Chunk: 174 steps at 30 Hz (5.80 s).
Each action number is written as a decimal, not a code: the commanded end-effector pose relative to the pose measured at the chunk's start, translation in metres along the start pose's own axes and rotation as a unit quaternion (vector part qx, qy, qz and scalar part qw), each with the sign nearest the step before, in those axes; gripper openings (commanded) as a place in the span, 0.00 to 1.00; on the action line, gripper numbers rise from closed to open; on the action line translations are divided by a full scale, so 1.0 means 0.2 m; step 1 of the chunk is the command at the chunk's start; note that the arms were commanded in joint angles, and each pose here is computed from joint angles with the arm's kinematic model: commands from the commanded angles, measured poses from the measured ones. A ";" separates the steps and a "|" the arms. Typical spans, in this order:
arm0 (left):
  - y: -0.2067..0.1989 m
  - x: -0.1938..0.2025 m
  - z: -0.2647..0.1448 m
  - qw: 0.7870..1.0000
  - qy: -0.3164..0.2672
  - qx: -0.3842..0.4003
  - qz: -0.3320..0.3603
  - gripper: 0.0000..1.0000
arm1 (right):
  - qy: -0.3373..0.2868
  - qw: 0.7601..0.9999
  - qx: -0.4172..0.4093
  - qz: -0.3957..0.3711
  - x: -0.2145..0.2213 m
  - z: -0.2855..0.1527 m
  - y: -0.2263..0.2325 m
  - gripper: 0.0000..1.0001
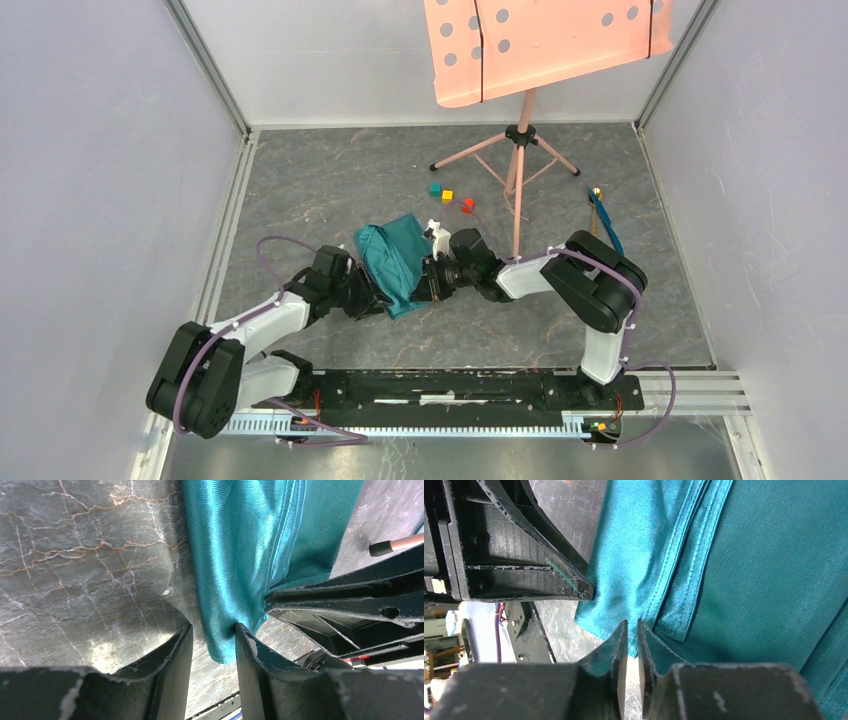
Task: Fold the napkin into a case and place the utensils inside
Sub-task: Smooth out the 2/3-rectangle-folded napkin at the center of the board, then pick up the 2/3-rectangle-folded napkin from the center of the board, then pass from the left arm to the right, then fold the 2/3-rectangle-folded napkin at the center of the board.
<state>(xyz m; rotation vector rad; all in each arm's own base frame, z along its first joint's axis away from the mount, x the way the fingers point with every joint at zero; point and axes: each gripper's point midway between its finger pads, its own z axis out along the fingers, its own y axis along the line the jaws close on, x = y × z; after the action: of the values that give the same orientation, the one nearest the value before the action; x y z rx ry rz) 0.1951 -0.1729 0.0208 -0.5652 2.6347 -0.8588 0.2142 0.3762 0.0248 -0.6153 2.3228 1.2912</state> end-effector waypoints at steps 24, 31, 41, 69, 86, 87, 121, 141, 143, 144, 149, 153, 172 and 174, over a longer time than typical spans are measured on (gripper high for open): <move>0.03 -0.02 -0.11 0.999 -0.026 -0.033 0.007 0.59 | -0.026 0.981 0.118 -0.149 -0.25 -0.32 -0.09 0.67; -0.13 -0.21 -0.30 0.993 -0.101 -0.038 0.042 0.67 | -0.022 0.986 0.122 -0.109 -0.25 -0.38 -0.28 0.69; -0.35 -0.19 -0.33 0.996 -0.053 0.020 0.072 0.68 | -0.026 0.998 0.036 -0.038 -0.08 -0.24 -0.18 0.35; -0.52 0.27 0.10 0.936 0.008 -0.213 0.281 0.60 | -0.123 0.962 0.238 -0.059 0.03 -0.84 -0.29 0.98; -0.45 0.30 0.27 0.918 0.024 -0.254 0.304 0.56 | -0.123 0.959 0.256 -0.017 0.06 -0.85 -0.36 0.98; -0.44 0.30 0.28 0.917 0.024 -0.257 0.304 0.54 | -0.128 0.958 0.257 -0.019 0.05 -0.85 -0.36 0.98; -0.52 0.23 0.02 0.946 -0.040 -0.146 0.287 0.02 | -0.155 0.970 0.046 0.181 -0.41 -0.19 -0.16 0.90; -0.53 0.25 0.04 0.948 -0.031 -0.140 0.285 0.02 | -0.150 0.970 0.047 0.183 -0.36 -0.08 -0.22 0.45; -0.53 0.25 0.05 0.948 -0.029 -0.138 0.284 0.02 | -0.154 0.970 0.047 0.180 -0.36 -0.08 -0.22 0.36; -0.54 0.26 0.05 0.949 -0.028 -0.136 0.284 0.02 | -0.156 0.971 0.049 0.175 -0.37 -0.08 -0.23 0.30; -0.58 0.30 0.07 0.954 -0.010 -0.109 0.279 0.19 | -0.168 0.979 0.038 0.111 -0.40 -0.09 -0.22 0.00; -0.66 0.32 0.03 0.968 0.017 -0.042 0.247 0.54 | -0.166 0.984 0.034 0.055 -0.39 -0.10 -0.23 0.00; -0.31 -0.49 0.13 0.997 -0.076 0.023 -0.018 0.02 | -0.087 0.990 0.091 -0.057 -0.49 -0.02 -0.30 0.00; -0.24 -0.49 0.16 0.997 -0.076 0.001 -0.023 0.02 | -0.086 0.990 0.098 -0.061 -0.51 -0.01 -0.28 0.00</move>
<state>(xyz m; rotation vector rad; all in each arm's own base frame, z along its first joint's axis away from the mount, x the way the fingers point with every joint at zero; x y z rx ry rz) 0.2892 -0.1773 0.0409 -0.6580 2.5602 -0.7742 0.3241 0.3574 0.0368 -0.4883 2.2104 1.0541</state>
